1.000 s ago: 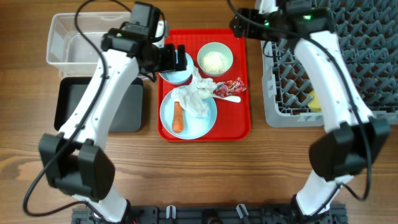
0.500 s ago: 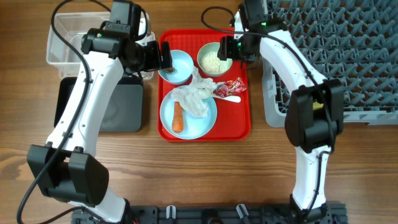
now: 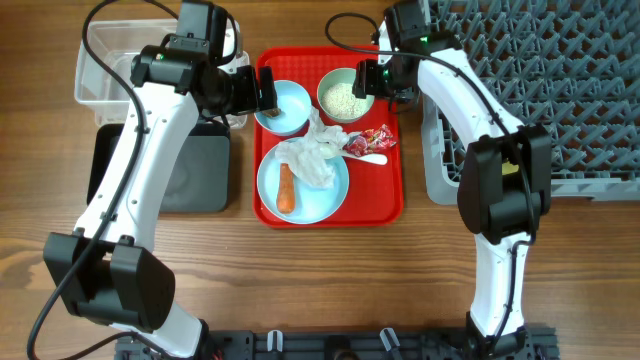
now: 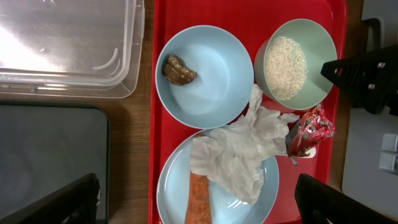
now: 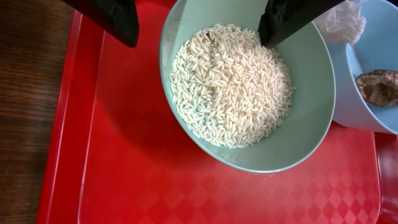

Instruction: Sort waste into correct bins and load items into the dishwasher rack

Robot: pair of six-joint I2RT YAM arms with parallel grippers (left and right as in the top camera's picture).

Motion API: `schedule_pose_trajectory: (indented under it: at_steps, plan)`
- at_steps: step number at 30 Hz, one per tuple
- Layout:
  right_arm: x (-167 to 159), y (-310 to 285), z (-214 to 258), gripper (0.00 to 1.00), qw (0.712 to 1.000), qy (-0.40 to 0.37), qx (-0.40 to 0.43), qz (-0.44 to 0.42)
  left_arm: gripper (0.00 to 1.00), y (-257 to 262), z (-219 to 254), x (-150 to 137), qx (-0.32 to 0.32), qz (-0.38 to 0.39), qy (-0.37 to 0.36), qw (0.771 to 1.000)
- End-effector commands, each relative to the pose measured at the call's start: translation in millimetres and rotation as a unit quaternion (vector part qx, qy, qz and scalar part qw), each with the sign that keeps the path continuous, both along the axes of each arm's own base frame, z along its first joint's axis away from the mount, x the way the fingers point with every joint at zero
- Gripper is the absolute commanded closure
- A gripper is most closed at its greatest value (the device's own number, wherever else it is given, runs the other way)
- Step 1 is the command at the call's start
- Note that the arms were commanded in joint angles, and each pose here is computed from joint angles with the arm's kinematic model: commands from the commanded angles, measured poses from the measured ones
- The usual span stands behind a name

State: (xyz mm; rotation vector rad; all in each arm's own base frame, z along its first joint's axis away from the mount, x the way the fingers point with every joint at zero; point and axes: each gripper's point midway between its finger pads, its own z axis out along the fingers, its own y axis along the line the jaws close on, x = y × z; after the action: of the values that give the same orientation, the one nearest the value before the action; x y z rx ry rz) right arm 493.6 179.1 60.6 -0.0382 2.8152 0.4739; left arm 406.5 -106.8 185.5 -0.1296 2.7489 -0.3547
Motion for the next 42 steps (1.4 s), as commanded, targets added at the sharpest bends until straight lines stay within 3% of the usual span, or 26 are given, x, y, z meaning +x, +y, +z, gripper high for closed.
schedule_pose_trajectory:
  at_steps: [1,11,22,37,42]
  plan:
    - [6,-5,1,0.34,1.000,-0.007,-0.005,-0.008,0.00,0,10,1,-0.005,0.007,-0.012,1.000]
    - [7,-23,61,0.34,0.999,-0.048,0.015,-0.018,0.00,-28,14,7,-0.013,-0.023,-0.038,0.999]
    - [-72,-7,44,0.27,0.992,0.083,0.016,0.093,0.00,-31,9,1,-0.010,-0.030,-0.028,0.999]
    - [-79,8,61,0.27,0.989,0.073,0.048,0.116,0.00,-33,4,-6,-0.007,-0.034,-0.013,0.999]
    - [-75,8,68,0.27,0.990,0.059,0.056,0.117,0.00,-59,-5,-19,-0.008,-0.066,0.007,0.998]
